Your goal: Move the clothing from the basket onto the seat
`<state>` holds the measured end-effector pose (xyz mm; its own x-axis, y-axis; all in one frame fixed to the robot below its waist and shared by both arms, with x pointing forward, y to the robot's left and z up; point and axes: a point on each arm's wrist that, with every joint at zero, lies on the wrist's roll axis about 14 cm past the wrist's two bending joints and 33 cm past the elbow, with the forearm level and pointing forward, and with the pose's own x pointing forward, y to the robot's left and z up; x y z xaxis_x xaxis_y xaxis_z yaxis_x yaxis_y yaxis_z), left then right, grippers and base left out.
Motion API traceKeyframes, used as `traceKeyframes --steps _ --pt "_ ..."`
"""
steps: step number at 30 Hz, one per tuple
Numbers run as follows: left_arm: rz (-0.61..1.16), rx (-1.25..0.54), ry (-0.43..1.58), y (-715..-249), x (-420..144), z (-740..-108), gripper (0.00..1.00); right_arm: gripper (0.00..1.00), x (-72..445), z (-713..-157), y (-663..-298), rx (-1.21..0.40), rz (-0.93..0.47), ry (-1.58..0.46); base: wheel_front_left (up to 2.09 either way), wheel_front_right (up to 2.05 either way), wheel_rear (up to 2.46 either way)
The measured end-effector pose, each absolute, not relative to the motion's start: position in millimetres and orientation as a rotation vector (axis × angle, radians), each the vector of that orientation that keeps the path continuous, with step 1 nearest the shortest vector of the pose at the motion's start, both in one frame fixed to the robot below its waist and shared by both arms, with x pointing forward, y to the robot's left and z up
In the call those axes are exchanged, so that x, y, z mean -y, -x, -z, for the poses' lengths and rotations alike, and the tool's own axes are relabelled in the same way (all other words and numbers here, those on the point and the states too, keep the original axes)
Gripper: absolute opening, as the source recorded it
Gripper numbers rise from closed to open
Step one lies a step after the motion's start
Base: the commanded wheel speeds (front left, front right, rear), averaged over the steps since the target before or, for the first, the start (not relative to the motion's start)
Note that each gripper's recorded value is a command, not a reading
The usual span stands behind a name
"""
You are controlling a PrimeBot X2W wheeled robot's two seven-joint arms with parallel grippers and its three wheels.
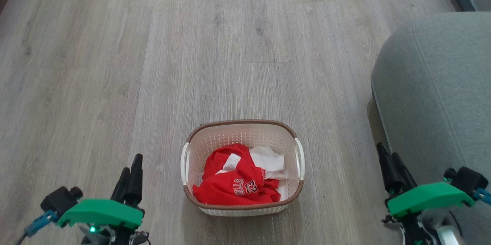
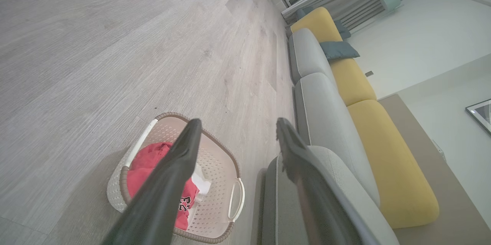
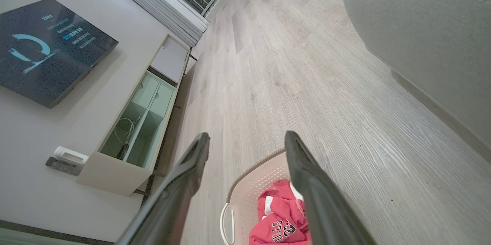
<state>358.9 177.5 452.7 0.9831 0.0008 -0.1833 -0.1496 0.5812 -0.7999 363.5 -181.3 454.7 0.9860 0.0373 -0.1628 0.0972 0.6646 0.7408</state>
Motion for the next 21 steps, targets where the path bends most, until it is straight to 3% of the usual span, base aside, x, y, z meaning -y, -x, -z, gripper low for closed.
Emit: traceKeyframes --steps 21 --pt "-0.04 -0.131 0.649 -362.4 -170.7 -464.3 1.0 1.0 172.7 -460.3 -367.9 -0.148 -0.033 -0.572 0.0 0.0 0.0"
